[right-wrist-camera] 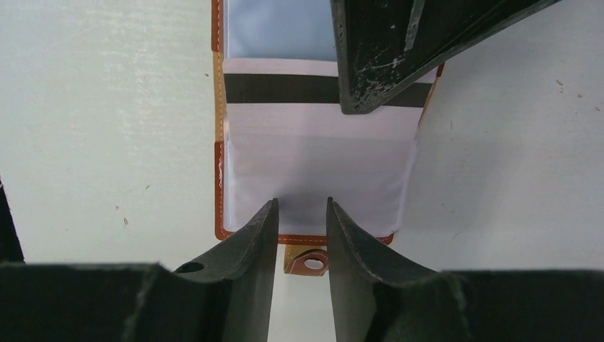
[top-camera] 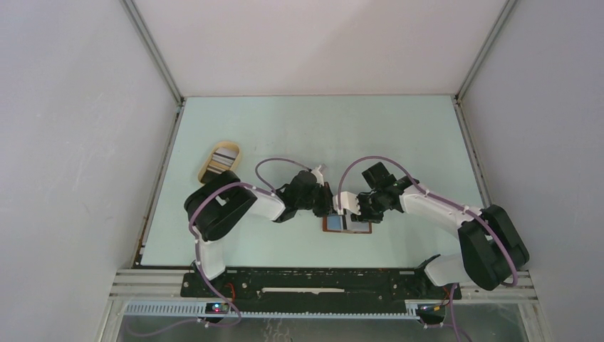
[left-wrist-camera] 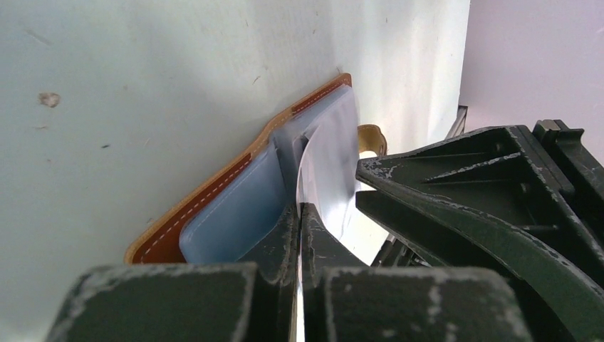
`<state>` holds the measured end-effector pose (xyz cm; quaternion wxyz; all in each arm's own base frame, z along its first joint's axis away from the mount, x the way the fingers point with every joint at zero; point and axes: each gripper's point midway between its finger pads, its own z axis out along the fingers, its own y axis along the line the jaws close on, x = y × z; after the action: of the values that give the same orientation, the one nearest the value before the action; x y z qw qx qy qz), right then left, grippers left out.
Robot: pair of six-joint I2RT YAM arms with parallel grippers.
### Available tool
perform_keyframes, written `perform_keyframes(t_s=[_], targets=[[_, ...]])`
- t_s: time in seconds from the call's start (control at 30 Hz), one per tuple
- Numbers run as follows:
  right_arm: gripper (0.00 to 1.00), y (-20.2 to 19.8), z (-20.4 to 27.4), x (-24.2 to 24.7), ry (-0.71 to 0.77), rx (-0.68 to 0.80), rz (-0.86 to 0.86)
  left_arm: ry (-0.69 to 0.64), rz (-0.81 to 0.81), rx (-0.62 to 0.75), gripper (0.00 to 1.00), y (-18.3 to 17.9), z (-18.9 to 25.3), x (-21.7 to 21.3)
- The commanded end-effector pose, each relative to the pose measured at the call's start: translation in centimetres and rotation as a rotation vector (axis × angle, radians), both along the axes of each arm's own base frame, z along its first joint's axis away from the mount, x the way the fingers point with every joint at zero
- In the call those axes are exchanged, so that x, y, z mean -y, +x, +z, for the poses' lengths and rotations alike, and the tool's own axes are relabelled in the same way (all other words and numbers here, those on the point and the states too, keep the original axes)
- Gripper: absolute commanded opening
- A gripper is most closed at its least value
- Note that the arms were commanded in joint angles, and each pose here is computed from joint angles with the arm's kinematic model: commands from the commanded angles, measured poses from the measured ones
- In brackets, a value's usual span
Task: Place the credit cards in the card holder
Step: Insert the credit card into the card holder.
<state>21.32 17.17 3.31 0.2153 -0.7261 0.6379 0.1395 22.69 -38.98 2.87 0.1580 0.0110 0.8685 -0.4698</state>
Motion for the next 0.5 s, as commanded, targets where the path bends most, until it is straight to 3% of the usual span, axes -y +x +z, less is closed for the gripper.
perform_keyframes(t_s=[0.0, 0.2, 0.3, 0.37, 0.47], targets=[[0.4, 0.1, 1.7, -1.0, 0.06, 0.022, -0.005, 0.082, -0.053, -0.076, 0.01, -2.2, -3.1, -0.5], [0.41, -0.3, 3.1, -1.0, 0.122, 0.025, 0.008, 0.067, -0.054, -0.065, 0.1, -2.2, -3.0, -0.4], [0.37, -1.3, 4.1, -1.9, 0.182, 0.015, 0.063, 0.053, -0.055, -0.058, 0.14, -2.1, -2.9, -0.3], [0.28, -2.2, 4.5, -2.8, 0.219, 0.024, 0.12, 0.042, -0.059, -0.058, 0.15, -2.2, -2.8, -0.1], [0.05, -3.5, 4.9, -4.5, 0.255, 0.053, 0.217, 0.023, -0.067, -0.063, 0.16, -2.3, -2.9, 0.1]])
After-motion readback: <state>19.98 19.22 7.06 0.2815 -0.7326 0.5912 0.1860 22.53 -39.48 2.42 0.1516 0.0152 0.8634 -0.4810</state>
